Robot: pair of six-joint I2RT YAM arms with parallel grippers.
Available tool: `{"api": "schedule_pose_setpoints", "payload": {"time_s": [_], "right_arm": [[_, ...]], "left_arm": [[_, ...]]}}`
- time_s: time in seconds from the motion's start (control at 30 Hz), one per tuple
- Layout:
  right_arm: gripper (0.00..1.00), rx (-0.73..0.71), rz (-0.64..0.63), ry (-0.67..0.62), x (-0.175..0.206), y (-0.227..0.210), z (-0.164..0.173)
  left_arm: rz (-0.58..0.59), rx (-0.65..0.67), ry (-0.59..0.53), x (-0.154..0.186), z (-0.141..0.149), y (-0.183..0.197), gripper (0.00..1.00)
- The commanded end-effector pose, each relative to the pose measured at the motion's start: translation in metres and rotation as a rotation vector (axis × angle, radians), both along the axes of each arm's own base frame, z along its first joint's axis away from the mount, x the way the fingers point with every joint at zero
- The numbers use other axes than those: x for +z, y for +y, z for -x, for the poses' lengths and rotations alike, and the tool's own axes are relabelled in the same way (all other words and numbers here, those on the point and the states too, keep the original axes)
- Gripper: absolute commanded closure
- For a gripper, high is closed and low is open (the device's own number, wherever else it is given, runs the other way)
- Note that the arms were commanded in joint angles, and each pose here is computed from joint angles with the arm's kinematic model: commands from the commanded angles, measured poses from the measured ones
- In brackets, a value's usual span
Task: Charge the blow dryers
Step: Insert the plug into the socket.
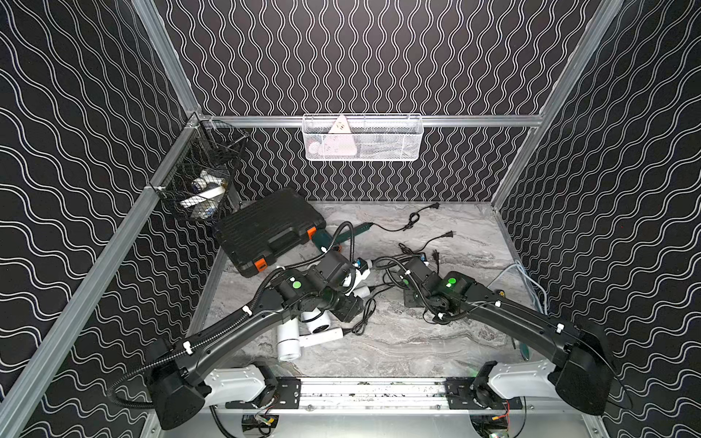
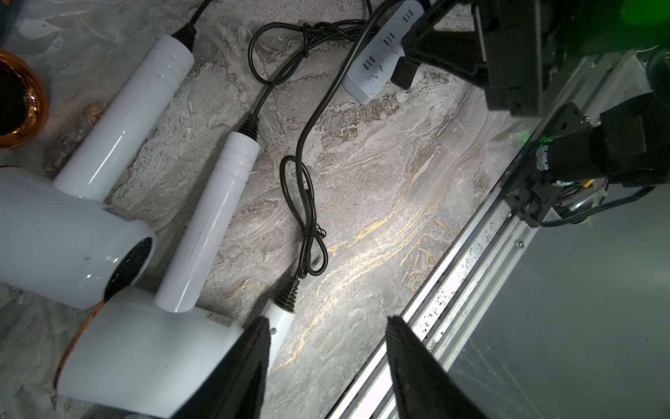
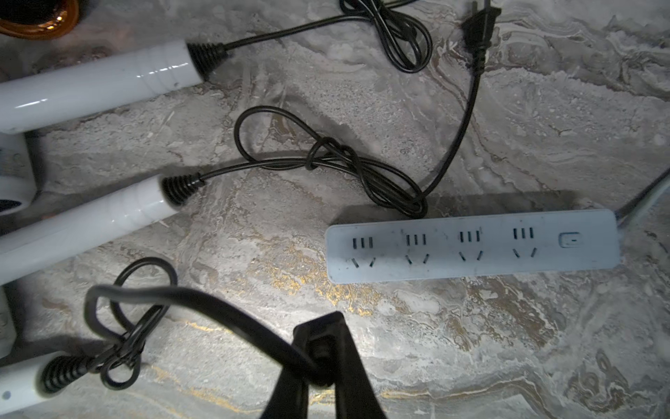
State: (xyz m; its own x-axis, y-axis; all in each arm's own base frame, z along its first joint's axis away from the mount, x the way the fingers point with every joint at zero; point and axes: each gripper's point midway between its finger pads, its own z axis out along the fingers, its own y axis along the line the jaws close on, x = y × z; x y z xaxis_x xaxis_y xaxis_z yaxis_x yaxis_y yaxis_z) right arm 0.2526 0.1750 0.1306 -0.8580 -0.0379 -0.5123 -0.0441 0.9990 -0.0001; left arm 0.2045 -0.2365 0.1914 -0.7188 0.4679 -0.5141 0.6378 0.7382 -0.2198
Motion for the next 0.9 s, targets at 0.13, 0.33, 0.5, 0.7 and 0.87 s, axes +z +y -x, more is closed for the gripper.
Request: {"api": "schedule_pose_setpoints", "payload": {"time_s": [0.13,0.33,0.5,0.7,0.87], "right_arm": [[1.00,-0.009,-0.050,-0.012,-0.011,-0.004,-0.021],[1.00,-0.048,-0.057,-0.010,-0.023,-0.009,-0.032],[1.00,-0.067,-0.050,-0.028,-0.026,-0.013,-0.035],[1.00,-0.097,-0.010,-0.007,-0.032,-0.021,-0.036],[1.00,-0.112,-0.011,-0.014,-0.032,-0.025,-0.039]], "left_arm": [[-0.007,0.008,0.004,-0.012,-0.005,-0.004,0.44],[-0.010,0.009,-0.041,-0.011,-0.014,-0.005,0.44],[-0.002,0.006,-0.052,-0.016,-0.017,-0.008,0.44],[0.006,-0.009,-0.033,-0.026,-0.023,-0.019,0.44],[0.012,-0.012,-0.032,-0.027,-0.028,-0.025,0.44]]}}
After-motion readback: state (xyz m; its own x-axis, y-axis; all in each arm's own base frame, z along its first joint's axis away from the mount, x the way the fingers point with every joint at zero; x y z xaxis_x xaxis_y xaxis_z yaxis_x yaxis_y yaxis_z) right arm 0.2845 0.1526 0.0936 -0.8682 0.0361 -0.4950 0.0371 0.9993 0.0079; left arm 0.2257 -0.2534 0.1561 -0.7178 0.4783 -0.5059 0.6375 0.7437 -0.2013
